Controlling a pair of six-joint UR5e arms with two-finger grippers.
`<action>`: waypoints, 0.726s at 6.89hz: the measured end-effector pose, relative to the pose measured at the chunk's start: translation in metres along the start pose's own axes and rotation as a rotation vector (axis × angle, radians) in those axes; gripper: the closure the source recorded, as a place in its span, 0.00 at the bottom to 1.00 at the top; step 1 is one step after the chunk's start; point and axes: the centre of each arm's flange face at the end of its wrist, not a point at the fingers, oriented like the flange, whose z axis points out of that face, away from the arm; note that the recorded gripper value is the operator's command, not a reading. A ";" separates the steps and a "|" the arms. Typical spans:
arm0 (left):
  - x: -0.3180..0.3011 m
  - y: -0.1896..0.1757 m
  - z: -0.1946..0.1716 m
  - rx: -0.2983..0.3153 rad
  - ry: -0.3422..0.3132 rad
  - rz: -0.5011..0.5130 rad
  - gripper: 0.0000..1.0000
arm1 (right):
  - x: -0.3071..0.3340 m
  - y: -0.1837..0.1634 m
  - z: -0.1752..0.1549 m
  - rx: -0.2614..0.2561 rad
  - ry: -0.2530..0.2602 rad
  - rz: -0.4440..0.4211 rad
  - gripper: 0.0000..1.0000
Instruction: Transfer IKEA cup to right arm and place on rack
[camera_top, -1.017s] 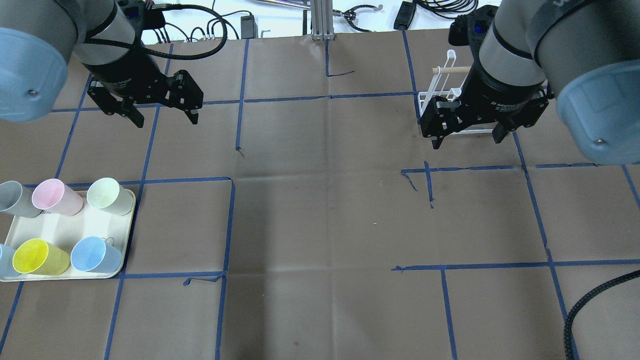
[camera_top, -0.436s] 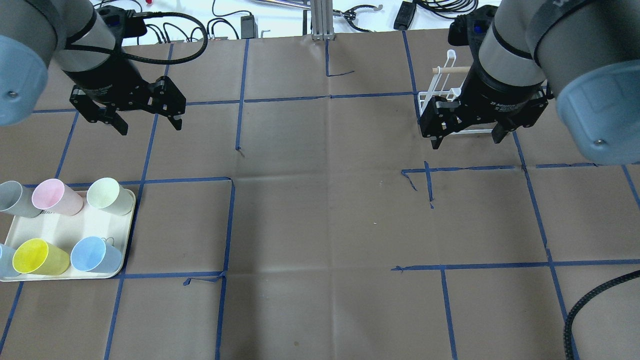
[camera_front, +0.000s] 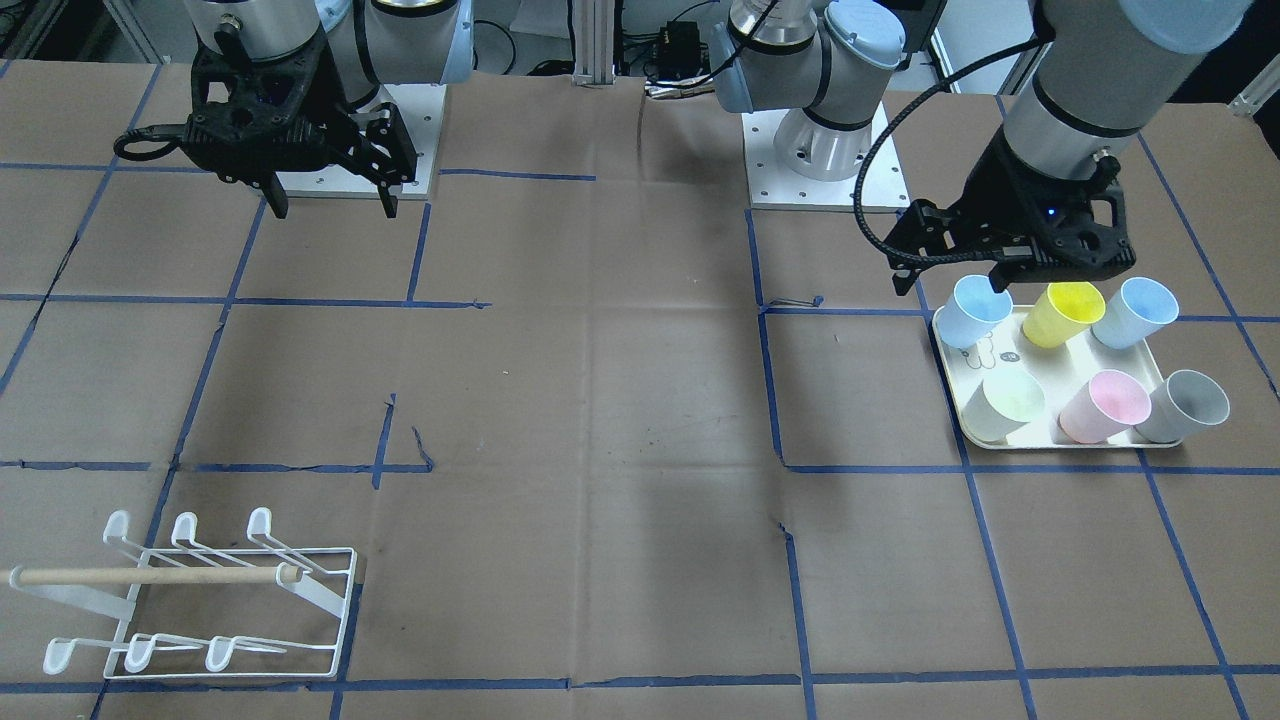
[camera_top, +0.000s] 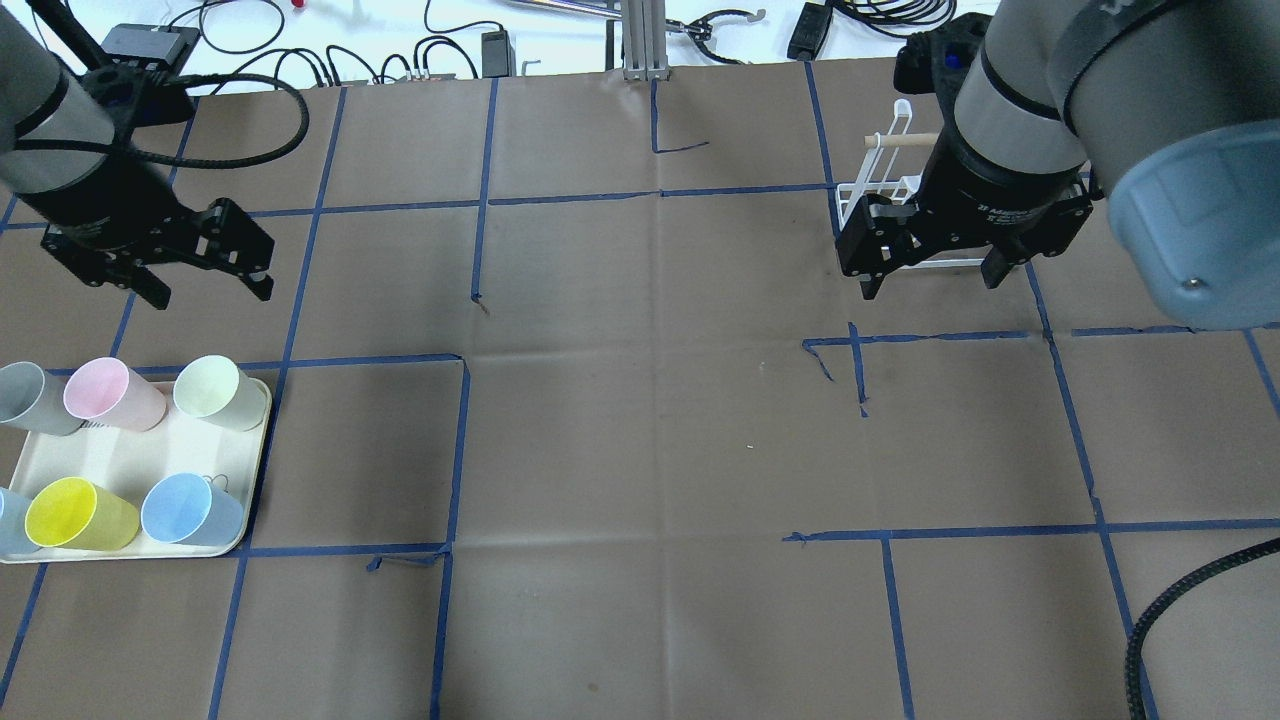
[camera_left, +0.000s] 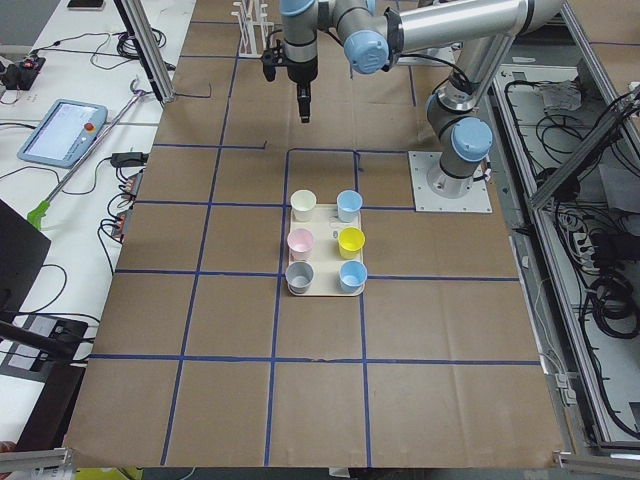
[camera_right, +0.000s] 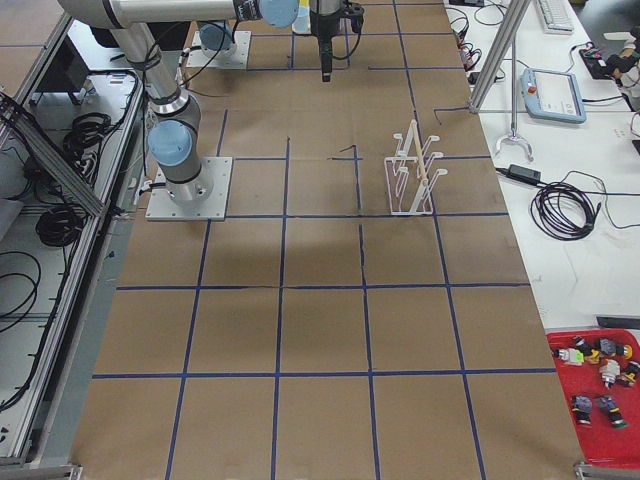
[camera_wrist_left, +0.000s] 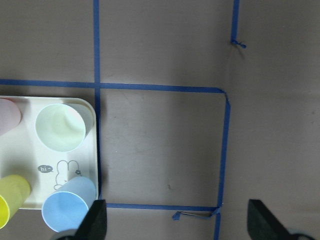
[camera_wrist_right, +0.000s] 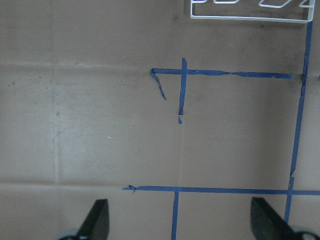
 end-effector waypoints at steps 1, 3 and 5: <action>-0.033 0.004 0.008 -0.009 0.007 0.001 0.00 | 0.000 0.000 0.000 -0.001 0.000 0.001 0.00; -0.079 0.009 0.022 -0.011 0.016 0.004 0.00 | 0.000 0.000 0.001 -0.002 0.000 0.001 0.00; -0.090 0.001 0.058 0.013 0.008 0.006 0.00 | 0.000 0.000 0.002 -0.004 0.000 0.002 0.00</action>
